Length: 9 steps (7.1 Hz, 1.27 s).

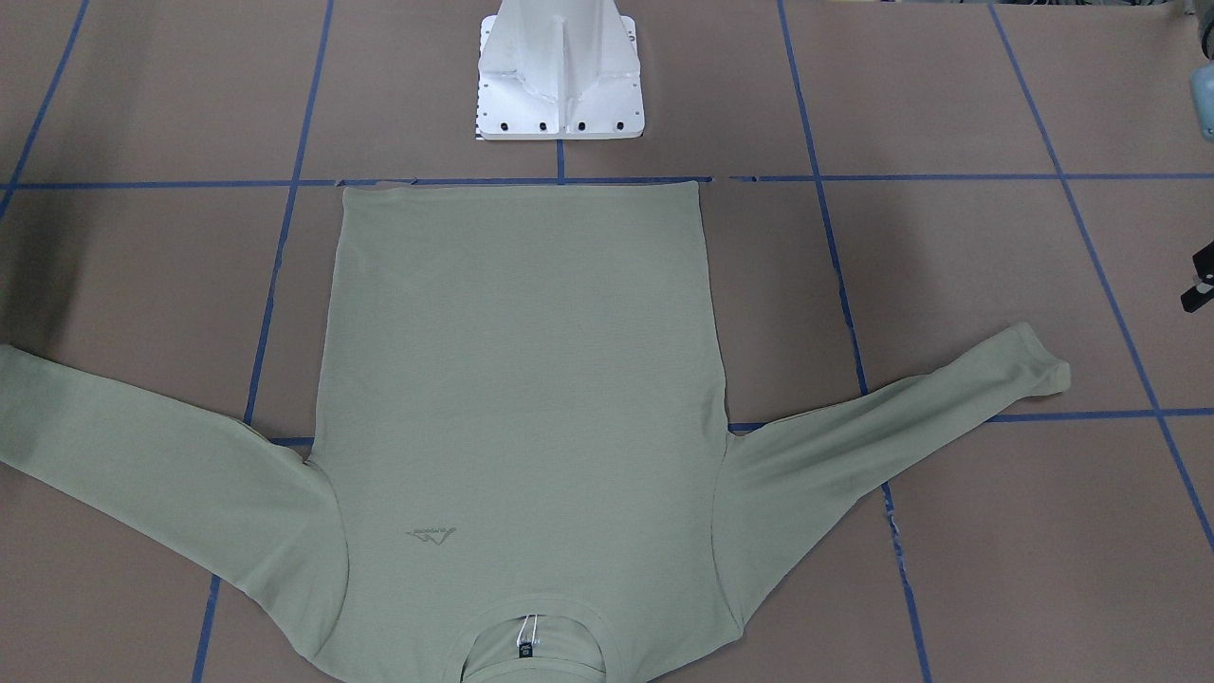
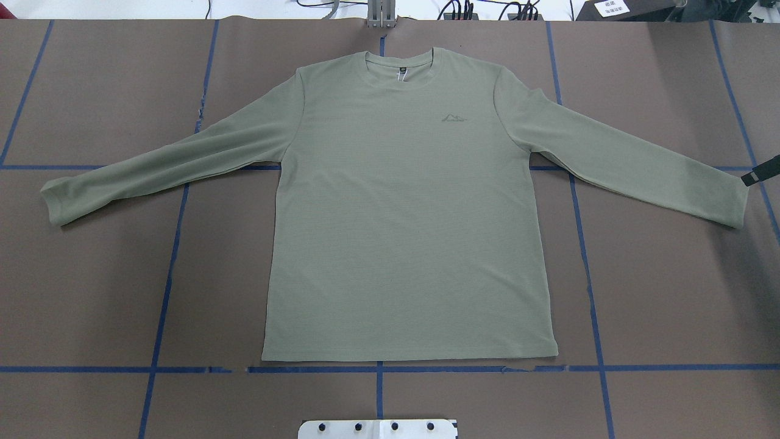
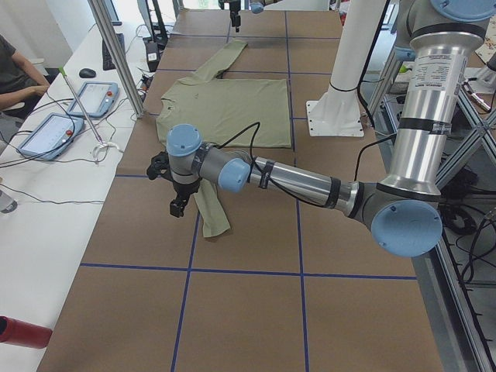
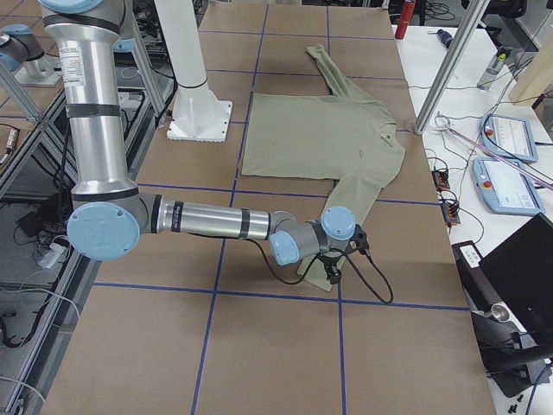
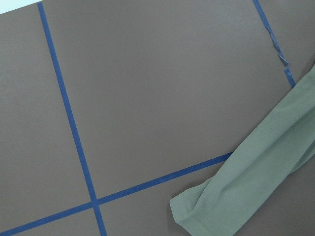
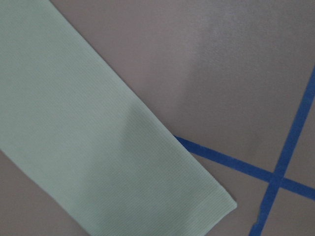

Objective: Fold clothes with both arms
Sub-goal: 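Lower the right gripper onto the sleeve cuff and close on it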

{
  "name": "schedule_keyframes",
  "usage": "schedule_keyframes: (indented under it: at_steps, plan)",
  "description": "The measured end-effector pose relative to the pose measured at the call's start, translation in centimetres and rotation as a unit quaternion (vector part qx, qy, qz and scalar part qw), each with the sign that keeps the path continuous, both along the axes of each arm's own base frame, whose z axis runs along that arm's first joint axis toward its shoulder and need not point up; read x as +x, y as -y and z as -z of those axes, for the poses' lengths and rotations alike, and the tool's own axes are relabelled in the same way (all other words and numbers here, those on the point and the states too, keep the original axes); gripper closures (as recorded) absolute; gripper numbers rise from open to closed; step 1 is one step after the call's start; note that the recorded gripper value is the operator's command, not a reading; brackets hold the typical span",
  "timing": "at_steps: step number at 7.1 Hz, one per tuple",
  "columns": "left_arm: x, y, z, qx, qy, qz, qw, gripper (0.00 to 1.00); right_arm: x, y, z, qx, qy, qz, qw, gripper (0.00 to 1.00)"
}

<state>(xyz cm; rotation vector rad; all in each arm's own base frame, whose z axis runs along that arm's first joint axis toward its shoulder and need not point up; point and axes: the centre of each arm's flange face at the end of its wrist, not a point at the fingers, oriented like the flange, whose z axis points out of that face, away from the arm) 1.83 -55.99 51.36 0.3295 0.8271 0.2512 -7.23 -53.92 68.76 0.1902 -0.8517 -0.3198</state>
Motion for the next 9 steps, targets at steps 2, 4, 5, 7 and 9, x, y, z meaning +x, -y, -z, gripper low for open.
schedule_keyframes:
  at_steps: [2,4,5,7,9]
  plan:
    - [0.0,-0.2,-0.1,0.006,-0.002,0.000,1.0000,0.00,-0.6,1.5,-2.3,0.009,-0.008,-0.003,0.9999,0.00]
    - [0.1,-0.2,-0.1,0.007,-0.003,0.000,1.0000,0.00,-2.8,2.5,-1.7,-0.006,-0.017,-0.018,0.9997,0.00]
    - [0.1,-0.2,-0.2,0.007,-0.003,0.000,1.0000,0.00,-3.5,2.6,-1.4,-0.011,-0.018,-0.023,0.9995,0.00]
    - [0.1,-0.3,-0.1,0.007,-0.003,0.000,1.0000,0.00,-3.5,1.8,-2.1,-0.021,-0.020,-0.025,0.9992,0.00]
    - [0.1,-0.3,-0.1,0.008,-0.003,0.000,1.0000,0.00,-3.0,-0.3,-3.5,-0.033,-0.023,-0.024,0.9989,0.00]
